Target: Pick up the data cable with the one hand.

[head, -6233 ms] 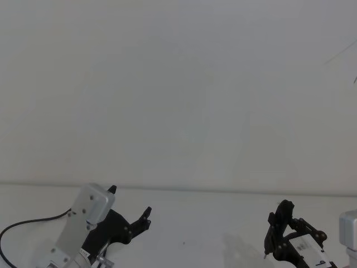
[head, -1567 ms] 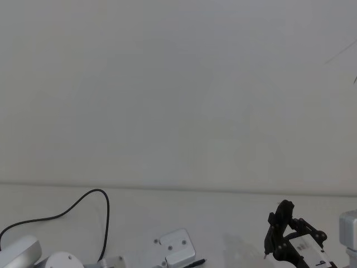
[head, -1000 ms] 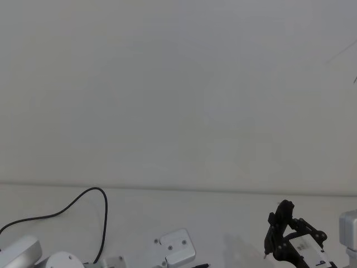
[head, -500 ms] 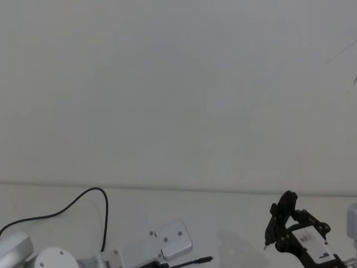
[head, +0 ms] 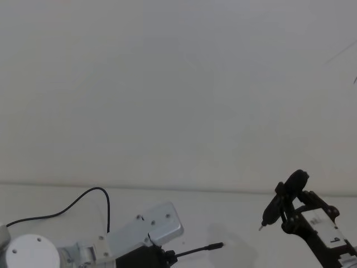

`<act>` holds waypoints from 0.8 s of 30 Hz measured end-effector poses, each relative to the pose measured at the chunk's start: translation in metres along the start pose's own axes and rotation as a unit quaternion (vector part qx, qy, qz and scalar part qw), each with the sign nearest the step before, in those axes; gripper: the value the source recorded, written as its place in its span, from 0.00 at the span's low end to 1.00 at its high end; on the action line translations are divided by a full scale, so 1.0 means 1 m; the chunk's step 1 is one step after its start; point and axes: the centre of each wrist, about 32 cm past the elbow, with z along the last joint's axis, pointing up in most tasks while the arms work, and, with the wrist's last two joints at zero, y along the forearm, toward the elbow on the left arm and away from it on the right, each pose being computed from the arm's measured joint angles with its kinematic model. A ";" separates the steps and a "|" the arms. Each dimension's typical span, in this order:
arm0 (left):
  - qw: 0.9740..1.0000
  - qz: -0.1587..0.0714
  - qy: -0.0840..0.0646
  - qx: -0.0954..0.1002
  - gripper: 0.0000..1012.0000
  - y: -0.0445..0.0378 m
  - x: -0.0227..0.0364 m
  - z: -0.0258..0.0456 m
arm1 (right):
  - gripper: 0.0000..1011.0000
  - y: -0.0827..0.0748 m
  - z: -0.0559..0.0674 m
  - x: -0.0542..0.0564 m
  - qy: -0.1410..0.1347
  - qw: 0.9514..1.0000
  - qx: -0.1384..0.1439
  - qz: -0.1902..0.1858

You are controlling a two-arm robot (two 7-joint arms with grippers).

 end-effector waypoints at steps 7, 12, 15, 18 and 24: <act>1.000 -0.010 0.001 -0.019 0.04 0.0054 0.0059 0.0020 | 0.27 -0.004 0.012 -0.002 0.042 0.999 0.014 0.008; 0.999 -0.015 0.004 -0.031 0.04 0.0083 0.0100 0.0044 | 0.27 -0.008 0.019 -0.004 0.064 0.998 0.017 0.011; 0.999 -0.017 0.006 -0.039 0.04 0.0102 0.0126 0.0065 | 0.27 -0.010 0.022 -0.005 0.075 0.997 0.017 0.014; 0.999 -0.019 0.009 -0.045 0.04 0.0121 0.0154 0.0088 | 0.27 -0.011 0.023 -0.007 0.086 0.996 0.017 0.017; 0.998 -0.024 0.014 -0.059 0.04 0.0155 0.0201 0.0136 | 0.27 -0.011 0.025 -0.009 0.098 0.995 0.013 0.021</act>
